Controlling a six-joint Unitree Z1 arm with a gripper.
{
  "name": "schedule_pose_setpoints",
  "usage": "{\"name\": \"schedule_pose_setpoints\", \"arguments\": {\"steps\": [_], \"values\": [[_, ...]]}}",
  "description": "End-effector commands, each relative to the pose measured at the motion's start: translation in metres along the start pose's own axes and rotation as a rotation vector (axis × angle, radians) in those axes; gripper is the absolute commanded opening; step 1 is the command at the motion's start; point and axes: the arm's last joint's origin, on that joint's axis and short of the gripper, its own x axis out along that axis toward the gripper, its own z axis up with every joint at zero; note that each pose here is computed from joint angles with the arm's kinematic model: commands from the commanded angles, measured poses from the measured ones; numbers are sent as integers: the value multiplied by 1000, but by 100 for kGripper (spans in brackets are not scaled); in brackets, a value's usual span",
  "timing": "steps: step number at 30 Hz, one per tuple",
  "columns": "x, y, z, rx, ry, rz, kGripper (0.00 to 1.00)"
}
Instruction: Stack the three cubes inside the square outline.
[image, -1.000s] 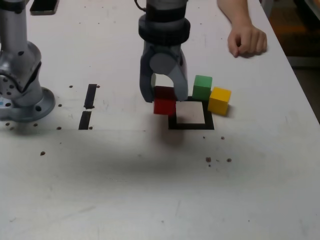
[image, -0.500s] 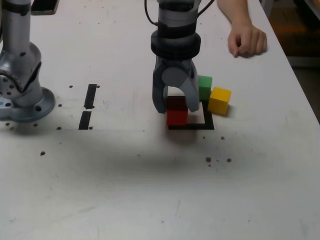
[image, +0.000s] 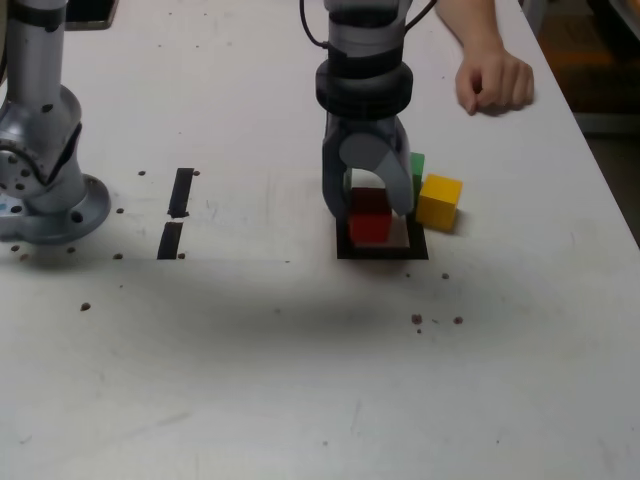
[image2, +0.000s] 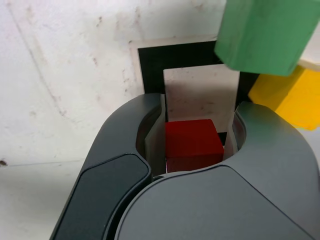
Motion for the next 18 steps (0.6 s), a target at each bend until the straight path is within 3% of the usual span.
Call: {"name": "schedule_pose_setpoints", "arguments": {"steps": [1, 13, 18], "values": [[1, 1, 1, -1, -4, 3, 1], [8, 4, -3, -9, 9, 2, 20], [10, 4, -4, -10, 8, -2, 45]]}}
